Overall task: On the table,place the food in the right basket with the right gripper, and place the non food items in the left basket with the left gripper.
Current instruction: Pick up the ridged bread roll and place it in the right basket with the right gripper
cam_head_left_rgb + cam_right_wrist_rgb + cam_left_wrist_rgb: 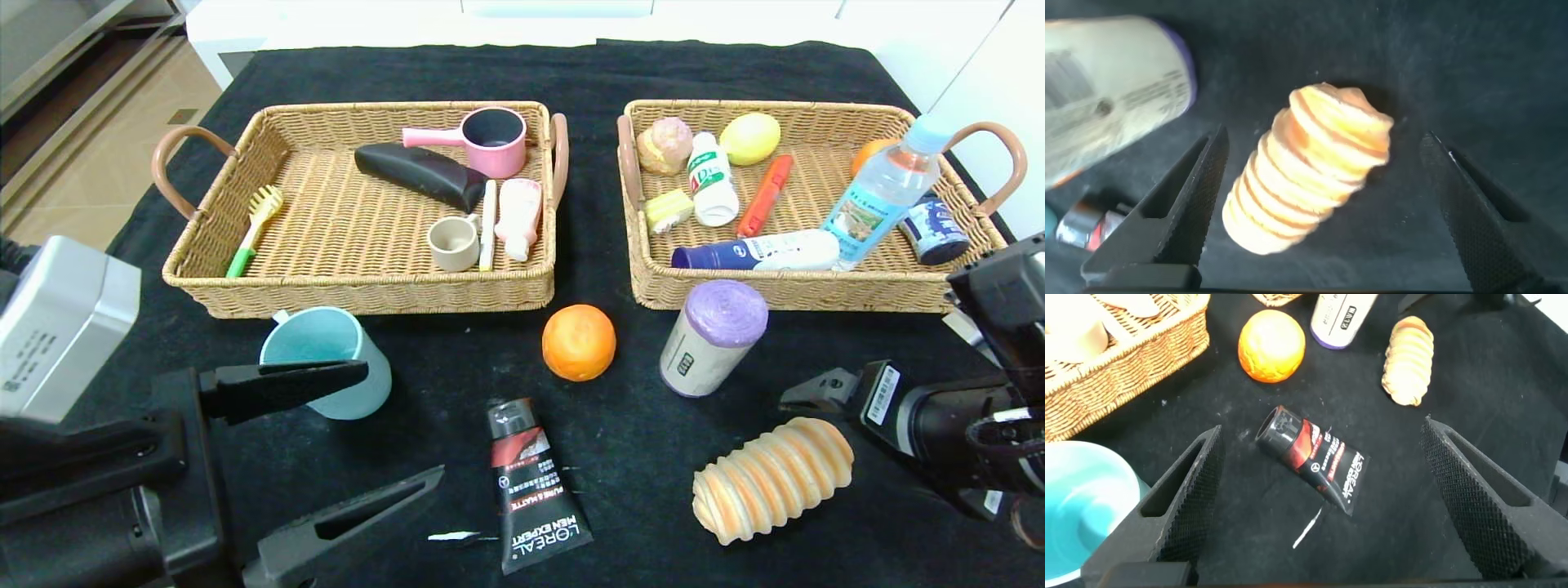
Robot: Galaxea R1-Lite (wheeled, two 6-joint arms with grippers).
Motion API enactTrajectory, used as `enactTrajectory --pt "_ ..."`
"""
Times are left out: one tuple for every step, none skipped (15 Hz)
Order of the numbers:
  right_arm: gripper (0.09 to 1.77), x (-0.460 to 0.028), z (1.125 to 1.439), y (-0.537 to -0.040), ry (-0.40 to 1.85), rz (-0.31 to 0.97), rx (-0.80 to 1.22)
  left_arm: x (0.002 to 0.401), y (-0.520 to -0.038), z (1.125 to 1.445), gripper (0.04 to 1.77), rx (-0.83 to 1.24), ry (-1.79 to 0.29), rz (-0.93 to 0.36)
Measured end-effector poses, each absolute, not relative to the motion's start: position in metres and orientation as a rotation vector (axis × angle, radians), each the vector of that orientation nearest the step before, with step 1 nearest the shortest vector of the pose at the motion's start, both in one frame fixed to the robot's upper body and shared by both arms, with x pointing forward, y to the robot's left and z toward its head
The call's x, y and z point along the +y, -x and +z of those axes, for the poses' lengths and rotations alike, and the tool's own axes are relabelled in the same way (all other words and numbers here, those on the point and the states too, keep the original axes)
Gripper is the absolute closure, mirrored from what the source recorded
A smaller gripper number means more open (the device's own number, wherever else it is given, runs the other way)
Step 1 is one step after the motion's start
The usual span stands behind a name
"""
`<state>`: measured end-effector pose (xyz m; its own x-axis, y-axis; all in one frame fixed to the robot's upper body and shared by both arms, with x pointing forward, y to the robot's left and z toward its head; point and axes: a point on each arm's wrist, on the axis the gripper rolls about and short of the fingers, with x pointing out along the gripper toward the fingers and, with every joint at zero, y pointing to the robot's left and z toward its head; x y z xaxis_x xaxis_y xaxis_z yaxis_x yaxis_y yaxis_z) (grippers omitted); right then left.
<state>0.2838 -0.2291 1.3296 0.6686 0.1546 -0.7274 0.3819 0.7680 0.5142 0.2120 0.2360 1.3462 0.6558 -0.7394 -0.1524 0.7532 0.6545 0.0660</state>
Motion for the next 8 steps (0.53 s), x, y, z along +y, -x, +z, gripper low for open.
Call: enactTrajectory --pt "0.16 -0.227 1.327 -0.287 -0.708 -0.149 0.855 0.236 -0.212 1.346 0.09 0.116 -0.128 -0.848" --pt "0.16 -0.226 1.325 -0.289 -0.708 -0.158 0.864 0.236 -0.212 1.346 0.09 0.116 -0.128 -0.848" --pt "0.16 -0.224 1.323 -0.291 -0.705 -0.163 0.873 0.236 -0.212 1.346 0.09 0.117 -0.128 -0.848" --pt "0.16 -0.223 1.321 -0.293 -0.711 -0.163 0.886 0.236 -0.212 1.346 0.09 0.117 -0.128 -0.848" --pt "0.16 -0.222 1.319 -0.294 -0.717 -0.161 0.9 0.236 -0.212 1.346 0.09 0.117 -0.128 -0.848" --pt "0.16 -0.221 1.318 -0.295 -0.718 -0.159 0.906 0.236 -0.212 1.346 0.09 0.117 -0.128 -0.848" --pt "0.16 -0.221 1.317 -0.297 -0.718 -0.162 0.912 0.236 -0.212 1.346 0.09 0.117 -0.128 -0.848" --pt "0.16 -0.221 1.315 -0.298 -0.719 -0.171 0.917 0.236 -0.212 1.346 0.09 0.117 -0.128 -0.848"
